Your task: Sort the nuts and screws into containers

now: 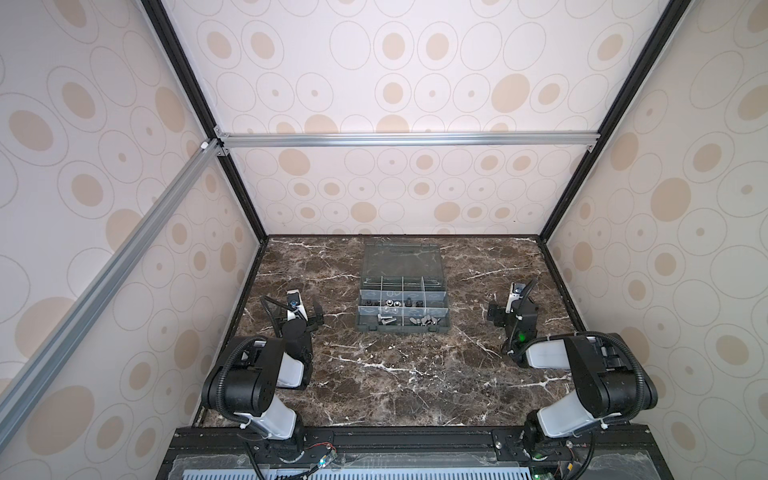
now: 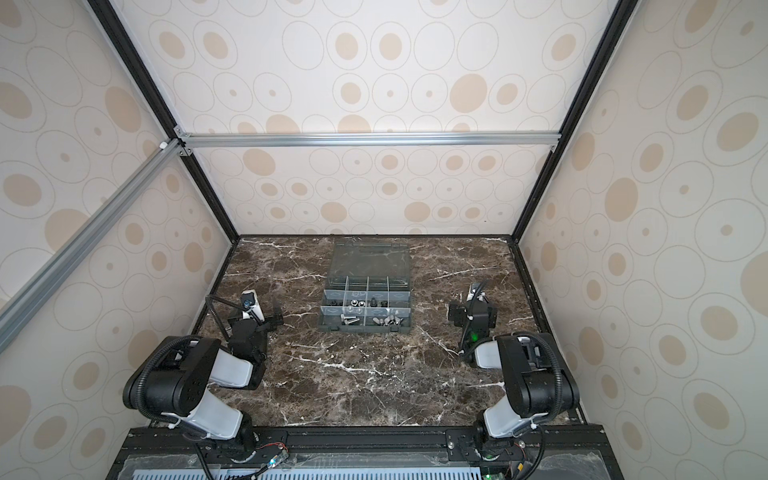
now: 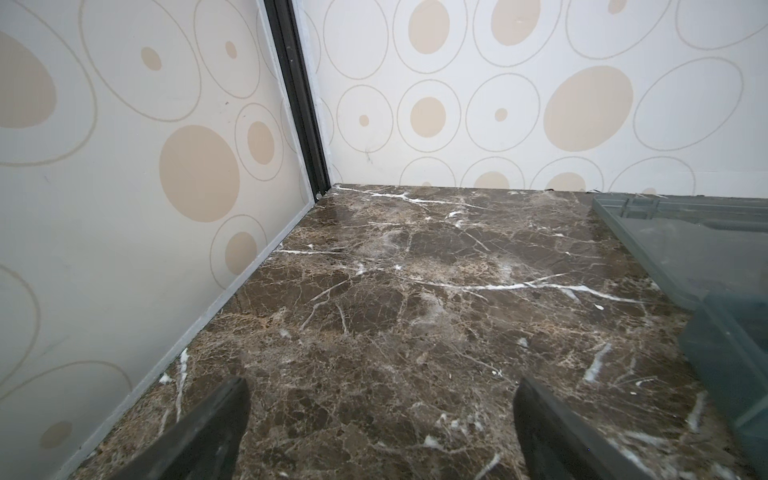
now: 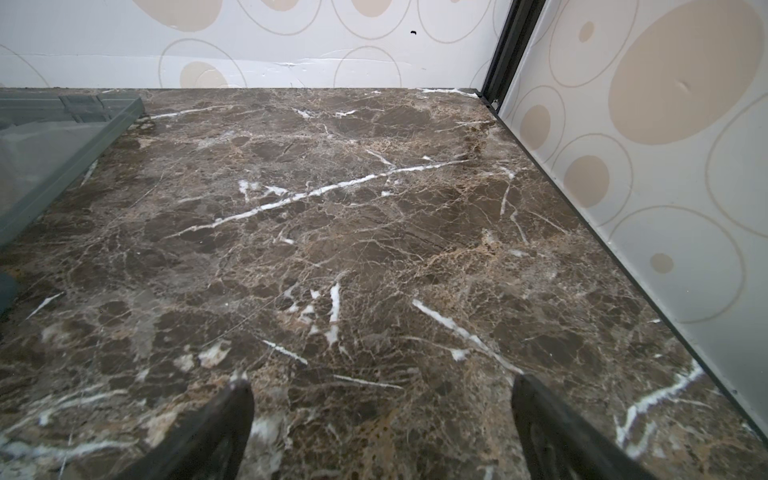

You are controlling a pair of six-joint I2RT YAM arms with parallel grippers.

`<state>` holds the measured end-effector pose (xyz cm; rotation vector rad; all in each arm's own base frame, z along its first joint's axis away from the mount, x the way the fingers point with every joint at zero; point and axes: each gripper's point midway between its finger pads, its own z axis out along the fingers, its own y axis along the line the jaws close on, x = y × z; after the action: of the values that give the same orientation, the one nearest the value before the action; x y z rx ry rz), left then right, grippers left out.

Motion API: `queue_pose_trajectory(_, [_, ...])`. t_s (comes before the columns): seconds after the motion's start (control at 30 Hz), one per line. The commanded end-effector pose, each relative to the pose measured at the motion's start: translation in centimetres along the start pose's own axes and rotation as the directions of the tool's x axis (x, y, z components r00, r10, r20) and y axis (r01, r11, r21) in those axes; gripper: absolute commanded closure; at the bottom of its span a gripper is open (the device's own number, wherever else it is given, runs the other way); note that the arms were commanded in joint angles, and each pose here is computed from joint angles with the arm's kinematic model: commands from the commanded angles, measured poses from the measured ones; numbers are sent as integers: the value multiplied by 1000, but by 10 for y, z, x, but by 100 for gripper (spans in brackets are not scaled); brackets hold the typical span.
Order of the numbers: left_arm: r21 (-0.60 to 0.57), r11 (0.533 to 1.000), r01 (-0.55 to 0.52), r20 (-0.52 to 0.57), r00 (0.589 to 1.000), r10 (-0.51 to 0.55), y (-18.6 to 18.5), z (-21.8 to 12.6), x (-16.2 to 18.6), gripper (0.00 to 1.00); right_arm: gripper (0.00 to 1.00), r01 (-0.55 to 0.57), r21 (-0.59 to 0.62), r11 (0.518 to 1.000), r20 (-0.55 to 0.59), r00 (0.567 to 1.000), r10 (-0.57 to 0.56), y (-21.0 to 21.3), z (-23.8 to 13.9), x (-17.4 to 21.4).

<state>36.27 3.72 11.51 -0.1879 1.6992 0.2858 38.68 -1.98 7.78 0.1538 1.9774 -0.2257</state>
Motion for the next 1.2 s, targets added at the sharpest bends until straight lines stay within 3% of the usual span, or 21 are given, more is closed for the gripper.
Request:
queue_pose_trajectory(0.0, [3, 1000, 20, 62, 998, -21, 0, 3, -18, 1, 0, -5, -3, 1000, 28, 1000, 5, 0, -1, -12])
queue_pose_trajectory(1.03, [2, 1000, 21, 68, 997, -21, 0, 2, -19, 1, 0, -8, -6, 1000, 29, 1000, 8, -1, -1, -11])
queue_pose_trajectory(1.17, [27, 999, 43, 157, 986, -47, 6, -25, -26, 1, 1, -16, -77, 997, 184, 983, 30, 1, -32, -11])
